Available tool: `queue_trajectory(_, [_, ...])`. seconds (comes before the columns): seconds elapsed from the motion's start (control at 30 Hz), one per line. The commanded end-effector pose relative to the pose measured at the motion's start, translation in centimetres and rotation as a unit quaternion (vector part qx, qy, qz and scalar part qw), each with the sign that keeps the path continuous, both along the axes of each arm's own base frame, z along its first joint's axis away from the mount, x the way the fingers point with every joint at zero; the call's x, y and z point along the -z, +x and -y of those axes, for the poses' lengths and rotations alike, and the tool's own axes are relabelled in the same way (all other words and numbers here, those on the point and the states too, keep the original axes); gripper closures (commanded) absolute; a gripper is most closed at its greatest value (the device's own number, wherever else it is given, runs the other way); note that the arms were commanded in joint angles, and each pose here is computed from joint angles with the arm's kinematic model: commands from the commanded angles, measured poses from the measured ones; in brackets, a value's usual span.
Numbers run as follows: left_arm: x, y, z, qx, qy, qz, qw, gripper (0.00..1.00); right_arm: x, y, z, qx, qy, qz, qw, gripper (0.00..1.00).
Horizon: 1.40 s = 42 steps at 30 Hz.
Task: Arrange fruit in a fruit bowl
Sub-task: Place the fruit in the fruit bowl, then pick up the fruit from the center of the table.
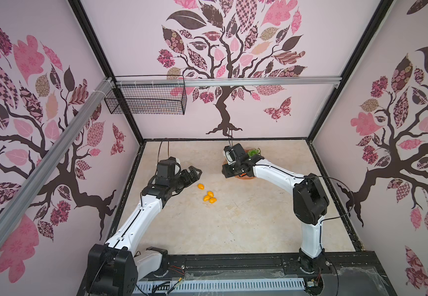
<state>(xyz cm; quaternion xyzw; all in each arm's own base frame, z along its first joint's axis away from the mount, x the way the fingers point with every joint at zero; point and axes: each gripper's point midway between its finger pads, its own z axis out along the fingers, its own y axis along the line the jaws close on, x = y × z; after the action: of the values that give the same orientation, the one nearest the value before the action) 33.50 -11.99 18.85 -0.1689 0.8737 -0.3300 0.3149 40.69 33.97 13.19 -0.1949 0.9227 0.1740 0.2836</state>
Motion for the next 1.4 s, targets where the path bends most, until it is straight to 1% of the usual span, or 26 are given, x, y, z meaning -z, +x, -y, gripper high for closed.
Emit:
queue_trajectory(0.0, [1.3, -1.1, -1.5, -0.01, -0.007, -0.016, 1.0, 0.02, -0.2, -0.1, -2.9, -0.034, 0.002, 0.015, 0.999, 0.54])
queue_trajectory(0.2, [2.4, -1.8, -4.3, -0.047, -0.025, -0.034, 0.998, 0.02, 2.2, -1.8, -7.7, -0.084, -0.003, 0.0, 0.996, 0.54])
queue_trajectory(0.43, [3.0, -2.3, -6.1, -0.068, -0.042, -0.041, 0.996, 0.02, 5.7, -2.7, -10.4, -0.11, -0.026, -0.03, 0.993, 0.54])
queue_trajectory(0.73, [2.7, -2.2, -6.1, -0.068, -0.046, -0.038, 0.996, 0.02, 8.8, -2.7, -11.7, -0.127, -0.055, -0.052, 0.989, 0.54])
queue_trajectory(0.8, [2.7, -2.2, -6.1, -0.066, -0.046, -0.039, 0.996, 0.02, 9.2, -2.7, -11.9, -0.129, -0.06, -0.055, 0.988, 0.55])
queue_trajectory(0.83, [2.7, -2.3, -6.0, -0.065, -0.045, -0.039, 0.996, 0.02, 8.8, -2.6, -12.1, -0.13, -0.058, -0.052, 0.988, 0.55])
queue_trajectory(0.87, [2.7, -2.3, -6.0, -0.065, -0.045, -0.038, 0.996, 0.02, 10.5, -2.7, -12.0, -0.13, -0.069, -0.063, 0.987, 0.55])
queue_trajectory(0.97, [2.7, -2.4, -6.0, -0.064, -0.044, -0.039, 0.996, 0.02, 11.8, -3.0, -12.1, -0.134, -0.082, -0.069, 0.985, 0.56])
queue_trajectory(1.03, [2.7, -2.4, -6.0, -0.063, -0.044, -0.038, 0.996, 0.02, 11.5, -2.5, -12.5, -0.133, -0.082, -0.063, 0.986, 0.57])
queue_trajectory(1.37, [2.8, -2.4, -6.0, -0.064, -0.045, -0.041, 0.996, 0.02, 12.8, -2.2, -12.6, -0.134, -0.095, -0.066, 0.984, 0.6])
